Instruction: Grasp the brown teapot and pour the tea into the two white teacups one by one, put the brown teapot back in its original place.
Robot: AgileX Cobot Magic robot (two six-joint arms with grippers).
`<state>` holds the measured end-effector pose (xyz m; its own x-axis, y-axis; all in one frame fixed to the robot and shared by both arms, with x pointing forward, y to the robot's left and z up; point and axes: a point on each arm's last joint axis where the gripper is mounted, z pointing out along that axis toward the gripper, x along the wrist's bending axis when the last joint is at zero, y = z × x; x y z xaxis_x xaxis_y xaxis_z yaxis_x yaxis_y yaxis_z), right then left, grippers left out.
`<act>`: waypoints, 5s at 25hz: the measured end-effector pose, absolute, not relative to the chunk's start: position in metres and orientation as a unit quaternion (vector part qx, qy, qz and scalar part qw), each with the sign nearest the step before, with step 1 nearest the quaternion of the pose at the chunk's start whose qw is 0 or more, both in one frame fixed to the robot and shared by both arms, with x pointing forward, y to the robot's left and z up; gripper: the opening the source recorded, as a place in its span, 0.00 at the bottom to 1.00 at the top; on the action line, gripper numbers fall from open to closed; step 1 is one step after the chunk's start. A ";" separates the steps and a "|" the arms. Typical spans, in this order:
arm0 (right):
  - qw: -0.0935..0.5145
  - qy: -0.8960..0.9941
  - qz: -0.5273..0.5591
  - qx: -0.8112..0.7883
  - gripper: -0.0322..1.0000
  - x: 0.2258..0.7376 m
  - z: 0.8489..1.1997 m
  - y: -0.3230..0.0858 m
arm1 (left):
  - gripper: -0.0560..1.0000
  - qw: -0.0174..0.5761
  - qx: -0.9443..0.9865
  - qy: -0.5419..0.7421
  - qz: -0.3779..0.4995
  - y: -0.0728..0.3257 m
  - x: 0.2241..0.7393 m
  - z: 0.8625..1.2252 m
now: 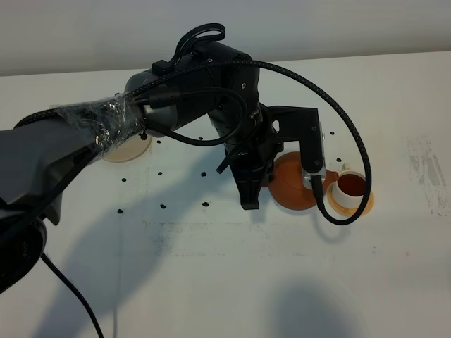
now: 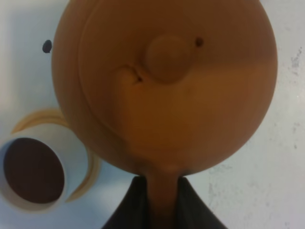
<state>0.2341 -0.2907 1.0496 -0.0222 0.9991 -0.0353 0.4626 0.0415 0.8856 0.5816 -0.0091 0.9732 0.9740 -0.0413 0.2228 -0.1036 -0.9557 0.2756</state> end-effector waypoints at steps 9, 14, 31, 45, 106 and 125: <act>0.373 0.618 0.360 0.591 0.53 0.234 1.050 -0.291 | 0.14 0.151 0.980 -0.038 0.123 -0.001 0.574 0.956; 0.373 0.618 0.360 0.591 0.53 0.234 1.050 -0.291 | 0.14 0.162 0.977 -0.036 0.137 0.000 0.572 0.953; 0.373 0.618 0.360 0.591 0.53 0.234 1.050 -0.291 | 0.14 0.158 0.981 -0.023 0.113 -0.004 0.574 0.921; 0.373 0.618 0.360 0.591 0.53 0.234 1.050 -0.291 | 0.14 0.166 0.979 -0.016 0.120 -0.003 0.574 0.933; 0.373 0.618 0.360 0.591 0.53 0.234 1.050 -0.291 | 0.14 0.125 0.832 0.526 0.126 0.260 0.654 0.966; 0.373 0.618 0.360 0.591 0.53 0.234 1.050 -0.291 | 0.14 0.159 0.772 0.604 0.120 0.257 0.663 0.952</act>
<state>0.2341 -0.2907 1.0496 -0.0222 0.9991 -0.0353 0.4626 0.0415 0.8856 0.6633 0.2575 0.9515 0.2416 0.9704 -0.0060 0.8941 -0.2202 0.3900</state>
